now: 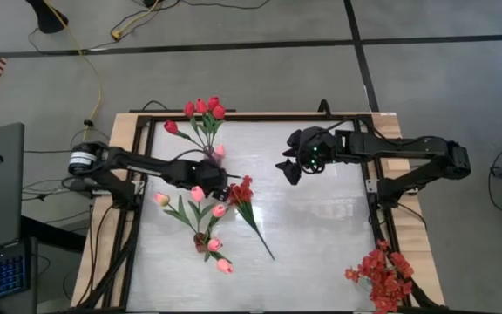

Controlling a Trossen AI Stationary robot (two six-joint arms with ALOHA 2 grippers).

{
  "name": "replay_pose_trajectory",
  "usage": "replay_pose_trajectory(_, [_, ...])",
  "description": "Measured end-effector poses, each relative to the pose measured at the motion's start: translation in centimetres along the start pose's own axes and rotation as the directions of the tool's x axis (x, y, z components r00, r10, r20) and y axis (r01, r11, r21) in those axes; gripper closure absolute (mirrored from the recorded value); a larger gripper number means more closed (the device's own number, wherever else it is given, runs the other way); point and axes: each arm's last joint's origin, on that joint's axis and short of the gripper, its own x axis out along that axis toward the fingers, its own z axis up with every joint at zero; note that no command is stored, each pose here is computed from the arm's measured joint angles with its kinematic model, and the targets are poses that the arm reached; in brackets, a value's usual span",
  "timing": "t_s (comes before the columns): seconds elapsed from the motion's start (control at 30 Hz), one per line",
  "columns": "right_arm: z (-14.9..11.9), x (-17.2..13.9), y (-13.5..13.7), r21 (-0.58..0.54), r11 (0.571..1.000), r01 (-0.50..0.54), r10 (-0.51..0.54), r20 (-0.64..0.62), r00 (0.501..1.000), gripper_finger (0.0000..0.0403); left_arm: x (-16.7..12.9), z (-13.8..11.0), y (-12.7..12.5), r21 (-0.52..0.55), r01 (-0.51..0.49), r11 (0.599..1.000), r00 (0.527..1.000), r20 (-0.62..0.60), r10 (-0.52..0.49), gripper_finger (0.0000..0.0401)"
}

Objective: Sort flowers into vase by color
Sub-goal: Put the pink tulip into the red vase

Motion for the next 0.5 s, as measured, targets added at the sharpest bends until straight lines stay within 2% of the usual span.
replay_pose_trajectory(0.1, [-0.1,0.0,0.0,-0.001,1.0,0.005,-0.005,-0.011,1.0,0.0121,0.9,0.0,-0.5,0.005,0.024,1.0,1.0,0.002,-0.024,0.0152])
replay_pose_trajectory(0.5, [-0.3,0.0,0.0,-0.006,1.0,0.009,-0.01,-0.03,1.0,0.0121,2.5,0.1,-0.4,0.039,-0.028,0.999,1.0,-0.009,0.028,0.0152])
